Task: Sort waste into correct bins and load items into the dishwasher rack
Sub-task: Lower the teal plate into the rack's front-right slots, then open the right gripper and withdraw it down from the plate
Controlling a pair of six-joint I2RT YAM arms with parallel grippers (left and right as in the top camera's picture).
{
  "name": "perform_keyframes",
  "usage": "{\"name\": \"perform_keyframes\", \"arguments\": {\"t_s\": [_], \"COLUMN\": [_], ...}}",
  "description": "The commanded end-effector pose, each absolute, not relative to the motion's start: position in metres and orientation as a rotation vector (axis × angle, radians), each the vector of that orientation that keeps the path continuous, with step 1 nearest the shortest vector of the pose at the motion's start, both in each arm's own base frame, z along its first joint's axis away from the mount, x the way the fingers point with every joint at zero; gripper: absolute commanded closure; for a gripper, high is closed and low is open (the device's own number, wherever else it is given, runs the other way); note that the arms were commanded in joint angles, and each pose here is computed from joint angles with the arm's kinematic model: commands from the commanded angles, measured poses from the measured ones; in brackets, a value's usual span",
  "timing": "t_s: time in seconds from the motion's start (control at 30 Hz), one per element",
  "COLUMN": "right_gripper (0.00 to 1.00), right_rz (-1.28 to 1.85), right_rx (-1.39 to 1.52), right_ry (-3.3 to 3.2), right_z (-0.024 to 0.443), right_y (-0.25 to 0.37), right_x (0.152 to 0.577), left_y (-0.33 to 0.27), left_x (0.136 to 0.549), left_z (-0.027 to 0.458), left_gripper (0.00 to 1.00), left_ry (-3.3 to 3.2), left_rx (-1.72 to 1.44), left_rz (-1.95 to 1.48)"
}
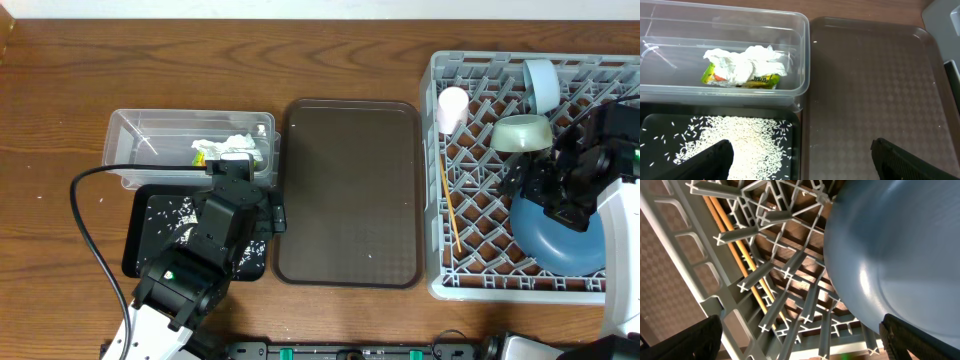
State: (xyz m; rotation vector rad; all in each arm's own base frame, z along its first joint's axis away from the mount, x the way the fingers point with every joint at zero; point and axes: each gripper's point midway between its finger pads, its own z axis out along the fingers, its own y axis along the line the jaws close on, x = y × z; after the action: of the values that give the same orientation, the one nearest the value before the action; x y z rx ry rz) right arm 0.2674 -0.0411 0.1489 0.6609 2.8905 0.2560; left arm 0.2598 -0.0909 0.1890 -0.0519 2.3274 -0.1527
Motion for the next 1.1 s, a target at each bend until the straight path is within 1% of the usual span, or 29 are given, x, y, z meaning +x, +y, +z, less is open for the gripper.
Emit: {"name": "perform_keyframes", "arguments": {"t_s": [0.0, 0.8, 0.93, 1.07], "right_gripper": [0.01, 0.01, 0.01, 0.01], "right_rz": [0.23, 0.23, 0.225, 0.216], "right_rx": [0.629, 0.627, 0.613, 0.568], "right_ry": [2.897, 2.892, 2.854, 2.774], "right_z": [0.148, 0.149, 0.159, 0.178], "right_y": [-0.041, -0.041, -0.04, -0.034], "right_x": [0.266, 0.266, 0.262, 0.252], "left_y": [-0.091, -0.091, -0.091, -0.091], "left_x": [0.262, 0.262, 0.262, 0.262], "left_z": [0.197, 0.197, 0.197, 0.197], "left_gripper": [0.09, 0.09, 0.09, 0.09], "left_ry": [2.309, 2.309, 2.309, 2.309], "left_rx": [-0.071, -0.071, -0.071, -0.071], "left_rz": [-0.164, -0.164, -0.164, -0.164]}}
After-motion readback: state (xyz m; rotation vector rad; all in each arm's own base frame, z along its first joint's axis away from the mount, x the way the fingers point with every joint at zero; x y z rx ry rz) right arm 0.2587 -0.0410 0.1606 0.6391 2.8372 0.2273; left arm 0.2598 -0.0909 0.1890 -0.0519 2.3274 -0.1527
